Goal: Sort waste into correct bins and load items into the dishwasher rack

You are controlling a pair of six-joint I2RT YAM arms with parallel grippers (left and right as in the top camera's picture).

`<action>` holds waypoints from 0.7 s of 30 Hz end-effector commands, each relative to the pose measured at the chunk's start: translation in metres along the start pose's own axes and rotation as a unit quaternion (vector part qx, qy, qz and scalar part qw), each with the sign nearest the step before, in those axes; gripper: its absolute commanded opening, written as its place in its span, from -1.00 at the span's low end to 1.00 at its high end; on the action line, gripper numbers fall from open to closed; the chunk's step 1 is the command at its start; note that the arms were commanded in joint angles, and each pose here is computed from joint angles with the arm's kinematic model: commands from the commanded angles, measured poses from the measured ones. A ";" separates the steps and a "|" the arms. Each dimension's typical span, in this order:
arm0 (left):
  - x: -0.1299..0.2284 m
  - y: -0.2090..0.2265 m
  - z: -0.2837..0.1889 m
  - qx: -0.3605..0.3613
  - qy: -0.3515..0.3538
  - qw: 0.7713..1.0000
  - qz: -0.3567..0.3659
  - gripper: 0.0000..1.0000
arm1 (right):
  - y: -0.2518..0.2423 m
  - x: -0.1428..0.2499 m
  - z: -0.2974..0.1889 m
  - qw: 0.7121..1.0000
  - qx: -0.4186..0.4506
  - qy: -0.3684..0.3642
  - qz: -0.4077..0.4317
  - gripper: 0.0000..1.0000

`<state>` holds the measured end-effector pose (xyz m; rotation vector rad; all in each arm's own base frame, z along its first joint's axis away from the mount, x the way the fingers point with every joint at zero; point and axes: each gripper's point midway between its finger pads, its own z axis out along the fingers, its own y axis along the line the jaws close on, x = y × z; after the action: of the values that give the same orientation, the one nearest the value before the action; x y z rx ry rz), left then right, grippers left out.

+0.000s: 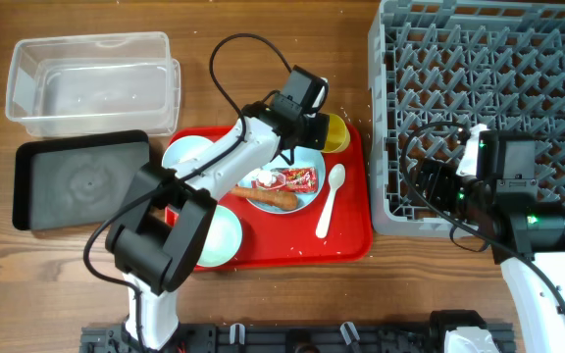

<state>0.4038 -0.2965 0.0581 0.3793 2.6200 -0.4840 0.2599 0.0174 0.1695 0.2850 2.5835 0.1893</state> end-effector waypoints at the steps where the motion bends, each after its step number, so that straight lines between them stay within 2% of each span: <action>1: -0.028 -0.002 -0.052 0.022 -0.037 0.999 -0.011 -0.92 | -0.005 -0.010 -0.004 1.000 0.021 -0.016 0.005 1.00; 4: -0.025 -0.012 -0.088 0.114 -0.010 0.993 -0.034 -0.92 | -0.008 -0.021 -0.004 0.999 0.029 -0.039 0.004 0.99; 7: -0.020 -0.022 -0.118 0.238 0.028 0.969 -0.067 -0.92 | -0.001 -0.039 -0.006 0.997 0.004 -0.073 0.008 0.99; 9: -0.019 -0.025 -0.141 0.329 0.051 0.938 -0.094 -0.92 | 0.021 -0.049 -0.007 0.994 -0.066 -0.085 -0.016 1.00; 11: -0.022 -0.023 -0.158 0.385 0.057 0.914 -0.109 -0.92 | 0.050 -0.053 -0.009 0.982 -0.154 -0.088 -0.066 0.99; 13: -0.027 -0.020 -0.175 0.435 0.056 0.891 -0.118 -0.92 | 0.087 -0.051 -0.016 0.952 -0.266 -0.085 -0.127 1.00; 15: -0.028 -0.021 -0.184 0.459 0.057 0.879 -0.120 -0.92 | 0.112 -0.046 -0.025 0.917 -0.353 -0.080 -0.164 1.00; 18: -0.028 -0.027 -0.192 0.483 0.061 0.866 -0.114 -0.92 | 0.138 -0.040 -0.033 0.865 -0.458 -0.070 -0.193 0.99; 21: -0.026 -0.035 -0.192 0.487 0.066 0.864 -0.107 -0.92 | 0.149 -0.040 -0.038 0.833 -0.512 -0.065 -0.198 0.99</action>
<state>0.3556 -0.2462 0.2223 0.3357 2.4065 -1.7781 0.3155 0.1194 0.2216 -0.3890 2.1735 0.9704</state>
